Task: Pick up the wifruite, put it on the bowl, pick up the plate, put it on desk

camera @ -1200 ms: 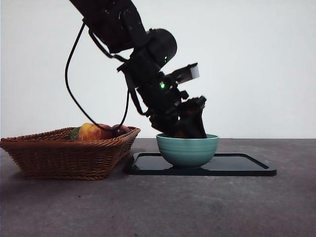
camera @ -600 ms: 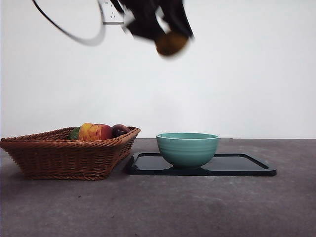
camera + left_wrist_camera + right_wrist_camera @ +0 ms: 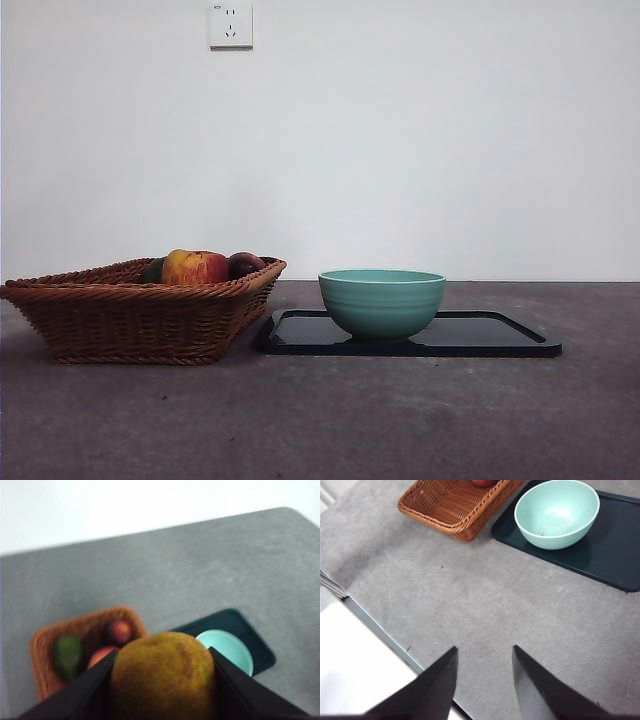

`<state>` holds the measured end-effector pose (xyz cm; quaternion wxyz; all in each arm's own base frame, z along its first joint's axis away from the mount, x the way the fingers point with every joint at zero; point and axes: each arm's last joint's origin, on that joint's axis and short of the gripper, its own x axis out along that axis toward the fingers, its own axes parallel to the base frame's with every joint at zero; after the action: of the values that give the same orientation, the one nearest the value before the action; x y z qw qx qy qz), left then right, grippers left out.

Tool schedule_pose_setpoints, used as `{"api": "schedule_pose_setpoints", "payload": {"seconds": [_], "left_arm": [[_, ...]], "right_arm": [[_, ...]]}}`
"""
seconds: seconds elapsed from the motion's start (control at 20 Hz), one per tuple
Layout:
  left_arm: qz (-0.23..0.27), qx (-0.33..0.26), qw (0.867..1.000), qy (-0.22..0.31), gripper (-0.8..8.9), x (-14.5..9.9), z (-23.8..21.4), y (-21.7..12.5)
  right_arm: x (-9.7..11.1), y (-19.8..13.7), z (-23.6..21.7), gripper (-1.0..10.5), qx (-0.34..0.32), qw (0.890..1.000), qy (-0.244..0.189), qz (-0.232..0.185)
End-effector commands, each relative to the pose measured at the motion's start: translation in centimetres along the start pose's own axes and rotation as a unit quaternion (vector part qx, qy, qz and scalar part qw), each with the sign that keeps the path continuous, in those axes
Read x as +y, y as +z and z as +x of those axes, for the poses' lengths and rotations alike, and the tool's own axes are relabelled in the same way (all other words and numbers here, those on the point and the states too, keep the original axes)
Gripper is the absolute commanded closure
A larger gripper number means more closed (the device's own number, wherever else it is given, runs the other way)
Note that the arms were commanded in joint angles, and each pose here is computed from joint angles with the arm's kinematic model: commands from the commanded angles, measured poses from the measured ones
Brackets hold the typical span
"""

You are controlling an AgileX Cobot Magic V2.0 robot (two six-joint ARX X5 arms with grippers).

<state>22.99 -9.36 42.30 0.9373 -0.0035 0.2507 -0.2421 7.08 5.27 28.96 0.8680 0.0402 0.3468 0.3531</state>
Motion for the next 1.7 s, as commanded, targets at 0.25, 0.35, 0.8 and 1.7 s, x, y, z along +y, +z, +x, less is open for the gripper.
{"api": "schedule_pose_setpoints", "payload": {"seconds": [0.25,0.35,0.8,1.7], "left_arm": [[-0.083,0.046,0.995,0.038,6.31,2.4,5.7,-7.3],[-0.102,0.055,0.991,0.065,6.31,3.0,7.6,-9.4],[-0.116,0.124,0.982,0.086,6.31,4.6,15.7,-14.7],[-0.108,0.170,0.977,0.077,4.07,4.0,19.0,-17.3]], "right_arm": [[0.1,0.3,0.0,7.7,-0.008,1.000,0.003,-0.008],[0.1,0.3,0.0,7.7,-0.007,1.000,0.003,-0.008],[0.1,0.3,0.0,7.7,-0.008,1.000,0.003,-0.008],[0.1,0.3,0.0,7.7,-0.011,1.000,0.002,-0.009]]}}
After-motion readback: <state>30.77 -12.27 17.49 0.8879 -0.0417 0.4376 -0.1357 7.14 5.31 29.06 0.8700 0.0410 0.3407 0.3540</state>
